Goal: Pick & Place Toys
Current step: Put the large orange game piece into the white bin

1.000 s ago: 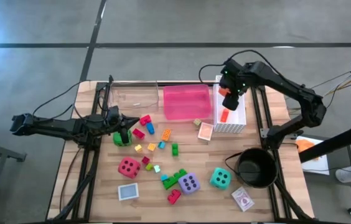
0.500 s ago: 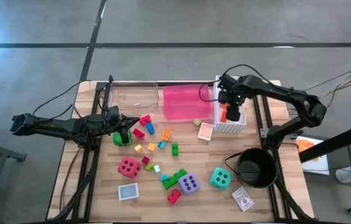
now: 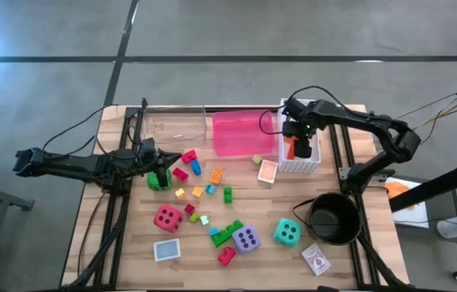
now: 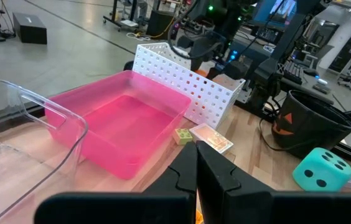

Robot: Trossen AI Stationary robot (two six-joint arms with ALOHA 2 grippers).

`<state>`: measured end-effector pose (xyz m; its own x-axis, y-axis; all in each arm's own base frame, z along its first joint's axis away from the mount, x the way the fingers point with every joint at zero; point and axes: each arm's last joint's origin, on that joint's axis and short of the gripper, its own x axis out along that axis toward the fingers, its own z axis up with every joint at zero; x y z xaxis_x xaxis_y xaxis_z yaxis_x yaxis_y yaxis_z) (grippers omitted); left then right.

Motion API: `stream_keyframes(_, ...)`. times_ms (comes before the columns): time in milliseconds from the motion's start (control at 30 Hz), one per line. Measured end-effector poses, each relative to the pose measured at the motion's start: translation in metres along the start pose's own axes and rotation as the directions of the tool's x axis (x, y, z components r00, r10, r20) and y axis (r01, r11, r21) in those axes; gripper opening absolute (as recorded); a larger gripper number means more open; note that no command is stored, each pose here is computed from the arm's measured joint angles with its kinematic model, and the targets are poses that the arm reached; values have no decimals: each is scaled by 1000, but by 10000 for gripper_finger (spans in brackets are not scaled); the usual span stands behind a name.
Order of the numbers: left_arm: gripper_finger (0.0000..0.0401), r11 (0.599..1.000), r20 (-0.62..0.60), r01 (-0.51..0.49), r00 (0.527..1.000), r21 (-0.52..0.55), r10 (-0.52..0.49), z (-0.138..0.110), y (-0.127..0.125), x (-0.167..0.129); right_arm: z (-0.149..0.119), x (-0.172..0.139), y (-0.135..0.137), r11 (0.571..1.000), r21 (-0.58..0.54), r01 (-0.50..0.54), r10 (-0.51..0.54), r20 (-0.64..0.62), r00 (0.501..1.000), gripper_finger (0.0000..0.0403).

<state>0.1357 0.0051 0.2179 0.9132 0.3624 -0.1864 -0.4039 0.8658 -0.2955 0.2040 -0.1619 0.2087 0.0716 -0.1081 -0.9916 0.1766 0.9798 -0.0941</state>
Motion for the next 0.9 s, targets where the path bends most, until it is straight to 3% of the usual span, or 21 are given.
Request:
stream_keyframes(433,4,1000,0,0,1000,0,0,0,0,0,6,8,-2,999,23,-35,34,24,999,160)
stream_keyframes(733,4,1000,0,0,1000,0,0,0,0,0,14,-2,-12,995,70,65,-68,49,996,160)
stream_keyframes(900,4,1000,0,0,1000,0,0,0,0,0,15,1,-16,992,107,63,-68,39,997,160)
